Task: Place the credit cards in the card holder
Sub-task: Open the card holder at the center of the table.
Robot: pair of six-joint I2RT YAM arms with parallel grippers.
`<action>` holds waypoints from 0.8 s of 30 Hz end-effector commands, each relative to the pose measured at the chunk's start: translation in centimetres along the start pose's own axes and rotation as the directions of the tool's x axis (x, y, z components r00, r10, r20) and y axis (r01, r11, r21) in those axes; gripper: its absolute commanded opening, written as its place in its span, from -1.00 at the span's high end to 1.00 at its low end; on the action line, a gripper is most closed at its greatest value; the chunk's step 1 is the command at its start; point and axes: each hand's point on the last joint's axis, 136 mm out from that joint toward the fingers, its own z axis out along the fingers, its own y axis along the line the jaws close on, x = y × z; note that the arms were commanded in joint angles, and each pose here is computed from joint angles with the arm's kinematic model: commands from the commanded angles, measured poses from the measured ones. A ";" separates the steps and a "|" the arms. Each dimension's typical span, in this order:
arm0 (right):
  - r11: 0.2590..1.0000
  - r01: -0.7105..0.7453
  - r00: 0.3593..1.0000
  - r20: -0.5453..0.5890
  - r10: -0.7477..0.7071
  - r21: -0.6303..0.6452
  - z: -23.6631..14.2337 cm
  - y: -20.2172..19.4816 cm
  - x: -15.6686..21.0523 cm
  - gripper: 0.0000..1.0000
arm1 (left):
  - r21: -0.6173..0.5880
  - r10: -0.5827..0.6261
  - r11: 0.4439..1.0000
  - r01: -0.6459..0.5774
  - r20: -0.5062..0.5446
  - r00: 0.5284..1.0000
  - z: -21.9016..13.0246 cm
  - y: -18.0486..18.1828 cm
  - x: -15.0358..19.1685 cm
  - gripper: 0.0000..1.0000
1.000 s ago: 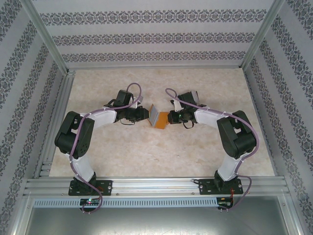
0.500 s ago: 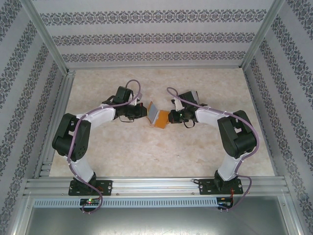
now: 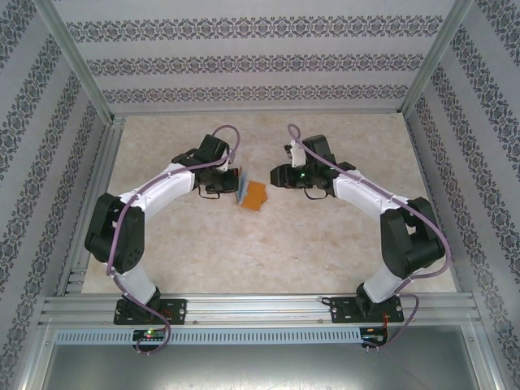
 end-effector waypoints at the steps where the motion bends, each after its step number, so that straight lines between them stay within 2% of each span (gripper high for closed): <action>1: 0.993 -0.089 0.995 -0.044 0.086 -0.073 3.4 1.3 0.9 0.25 | -0.100 0.047 0.994 -0.051 -0.034 0.998 0.1 0.4 0.5 1.00; 6: 0.974 -0.202 0.979 -0.064 0.196 -0.106 6.1 0.0 1.8 0.22 | -0.120 0.020 0.993 -0.025 -0.041 0.999 0.7 0.6 0.7 1.00; 14: 0.978 -0.192 0.980 -0.071 0.186 -0.083 5.9 -0.6 2.0 0.20 | -0.054 -0.034 0.998 0.033 -0.021 0.999 1.9 0.3 1.3 1.00; 24: 0.974 -0.218 0.967 -0.149 0.208 -0.057 8.7 -1.7 3.9 0.20 | 0.175 -0.178 0.970 0.172 0.024 0.984 2.4 -0.9 0.9 1.00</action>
